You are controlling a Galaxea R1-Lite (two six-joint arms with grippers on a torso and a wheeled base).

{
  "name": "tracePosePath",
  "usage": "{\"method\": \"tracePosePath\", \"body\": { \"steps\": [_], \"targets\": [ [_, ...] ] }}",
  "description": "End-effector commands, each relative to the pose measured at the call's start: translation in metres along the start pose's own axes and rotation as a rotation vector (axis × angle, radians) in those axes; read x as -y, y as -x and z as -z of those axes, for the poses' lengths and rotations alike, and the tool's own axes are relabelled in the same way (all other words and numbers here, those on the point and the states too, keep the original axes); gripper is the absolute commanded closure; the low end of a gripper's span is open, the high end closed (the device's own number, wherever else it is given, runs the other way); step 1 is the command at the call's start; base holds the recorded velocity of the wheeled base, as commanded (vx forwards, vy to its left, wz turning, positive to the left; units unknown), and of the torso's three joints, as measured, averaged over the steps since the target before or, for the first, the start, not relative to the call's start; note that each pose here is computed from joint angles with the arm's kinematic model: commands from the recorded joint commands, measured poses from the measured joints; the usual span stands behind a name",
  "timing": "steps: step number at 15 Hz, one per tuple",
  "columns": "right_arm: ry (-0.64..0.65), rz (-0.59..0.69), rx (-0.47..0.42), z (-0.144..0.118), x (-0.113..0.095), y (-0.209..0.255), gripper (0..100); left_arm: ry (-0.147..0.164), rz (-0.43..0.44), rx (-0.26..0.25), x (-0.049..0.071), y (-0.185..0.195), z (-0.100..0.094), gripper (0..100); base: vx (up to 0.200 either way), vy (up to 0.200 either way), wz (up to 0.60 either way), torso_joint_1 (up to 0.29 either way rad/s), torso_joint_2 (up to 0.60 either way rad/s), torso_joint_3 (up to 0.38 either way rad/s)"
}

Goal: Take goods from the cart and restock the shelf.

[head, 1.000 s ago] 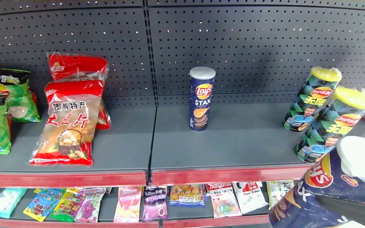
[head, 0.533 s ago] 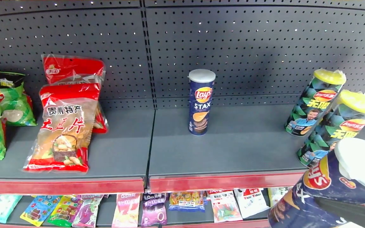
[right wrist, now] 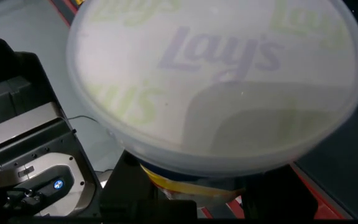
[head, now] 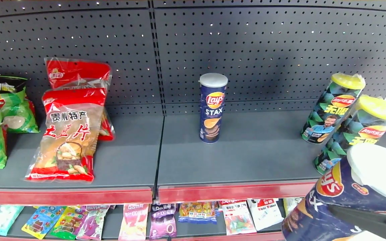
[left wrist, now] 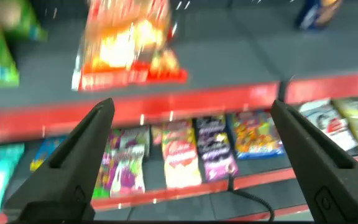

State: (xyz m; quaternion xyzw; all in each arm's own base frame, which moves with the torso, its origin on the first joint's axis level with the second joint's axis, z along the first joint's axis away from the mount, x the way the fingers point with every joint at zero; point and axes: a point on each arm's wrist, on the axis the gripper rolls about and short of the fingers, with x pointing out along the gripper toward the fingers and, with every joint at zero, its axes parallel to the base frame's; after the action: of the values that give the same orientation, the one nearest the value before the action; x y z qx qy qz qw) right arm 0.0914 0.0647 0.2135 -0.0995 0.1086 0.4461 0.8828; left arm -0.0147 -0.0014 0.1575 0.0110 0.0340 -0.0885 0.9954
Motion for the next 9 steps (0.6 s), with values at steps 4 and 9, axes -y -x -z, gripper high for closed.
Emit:
{"method": "tracePosePath", "body": {
  "steps": [4, 9],
  "targets": [
    [0.001, 0.034, 0.016, -0.007, 0.003, 0.001, 100, -0.120, 0.627, -0.152, 0.041, -0.175, -0.107, 0, 0.000, 0.000, 0.00, 0.000, 0.00, 0.000],
    [0.003, 0.055, 0.018, -0.009, 0.004, 0.001, 100, -0.124, 0.816, -0.170, 0.099, -0.277, -0.097, 0, 0.000, 0.000, 0.00, 0.000, 0.00, 0.000]
  ]
}}
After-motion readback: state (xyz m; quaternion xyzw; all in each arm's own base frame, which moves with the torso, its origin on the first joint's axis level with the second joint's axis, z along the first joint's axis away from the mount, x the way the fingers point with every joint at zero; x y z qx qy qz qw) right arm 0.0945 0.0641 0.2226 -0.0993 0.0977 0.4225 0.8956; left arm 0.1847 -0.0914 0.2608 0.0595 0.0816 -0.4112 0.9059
